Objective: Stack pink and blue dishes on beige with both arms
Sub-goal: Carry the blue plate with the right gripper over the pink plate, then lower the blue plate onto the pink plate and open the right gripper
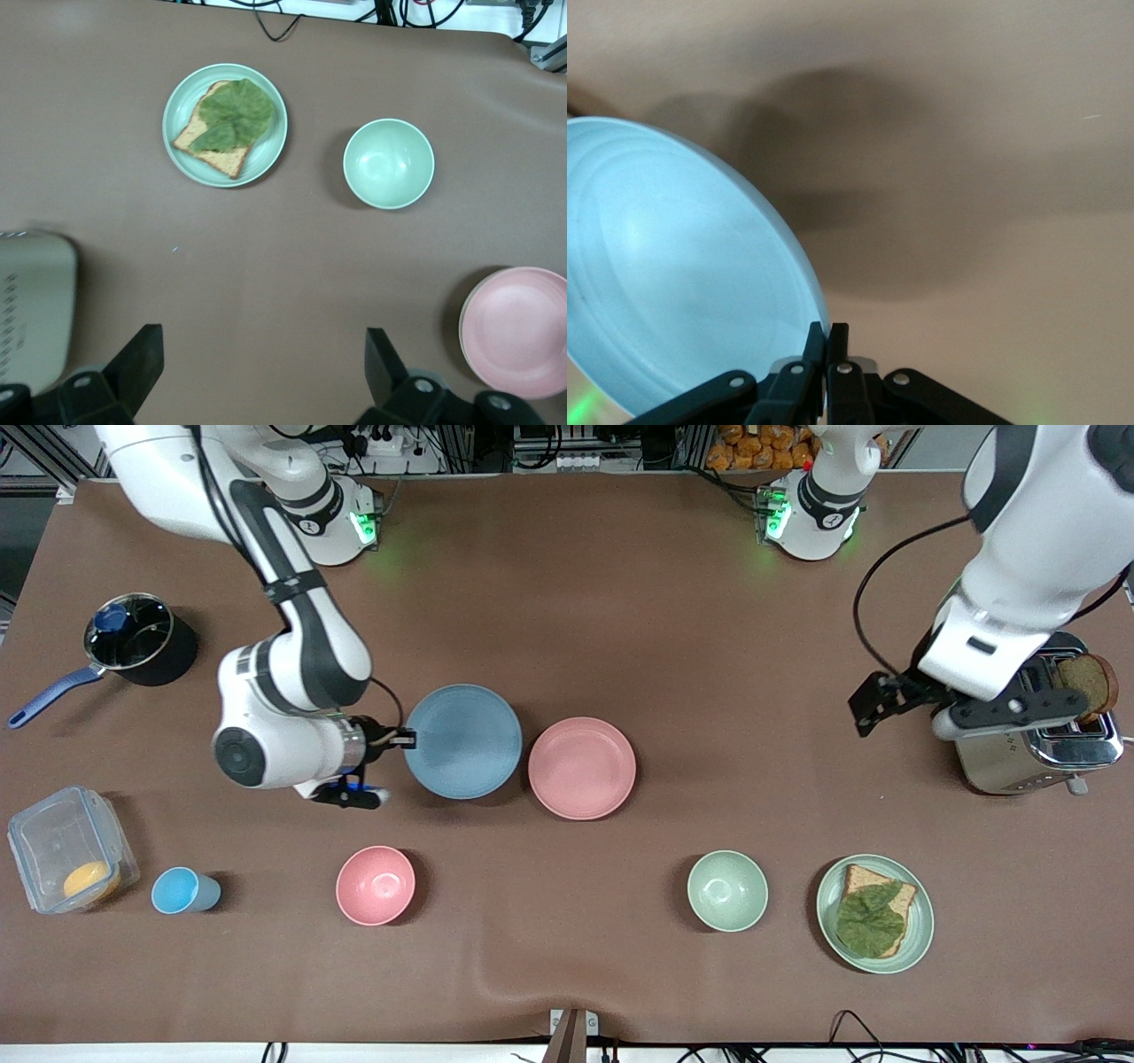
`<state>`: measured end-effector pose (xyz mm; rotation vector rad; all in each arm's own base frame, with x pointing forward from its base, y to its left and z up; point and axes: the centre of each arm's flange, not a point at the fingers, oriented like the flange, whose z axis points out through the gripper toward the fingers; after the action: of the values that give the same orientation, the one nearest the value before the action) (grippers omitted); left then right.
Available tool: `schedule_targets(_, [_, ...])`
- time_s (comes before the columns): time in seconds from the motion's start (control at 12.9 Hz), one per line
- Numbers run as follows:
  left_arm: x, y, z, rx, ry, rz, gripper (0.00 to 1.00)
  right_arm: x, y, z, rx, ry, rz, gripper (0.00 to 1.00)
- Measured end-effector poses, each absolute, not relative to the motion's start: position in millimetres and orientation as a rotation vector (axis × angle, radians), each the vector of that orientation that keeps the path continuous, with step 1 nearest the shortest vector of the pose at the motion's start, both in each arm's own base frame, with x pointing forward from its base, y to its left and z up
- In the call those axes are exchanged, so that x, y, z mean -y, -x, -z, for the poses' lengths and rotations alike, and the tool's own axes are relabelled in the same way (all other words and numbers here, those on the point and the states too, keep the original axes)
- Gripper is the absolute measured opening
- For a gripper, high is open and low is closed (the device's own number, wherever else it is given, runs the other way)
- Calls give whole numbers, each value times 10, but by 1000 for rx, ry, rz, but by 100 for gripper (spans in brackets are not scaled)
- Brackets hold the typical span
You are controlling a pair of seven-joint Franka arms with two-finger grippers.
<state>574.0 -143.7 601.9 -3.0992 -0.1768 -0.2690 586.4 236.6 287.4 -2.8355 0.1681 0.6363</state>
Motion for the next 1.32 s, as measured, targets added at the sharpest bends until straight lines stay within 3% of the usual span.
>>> schedule_targets(0.39, [1406, -5547, -6460, 124, 3095, 221, 100, -3173, -5847, -2666, -144, 2799, -638, 3])
schedule_targets(1.32, [921, -5417, -6620, -56, 3113, 133, 100, -3821, -5885, -2296, -170, 2745, -478, 3])
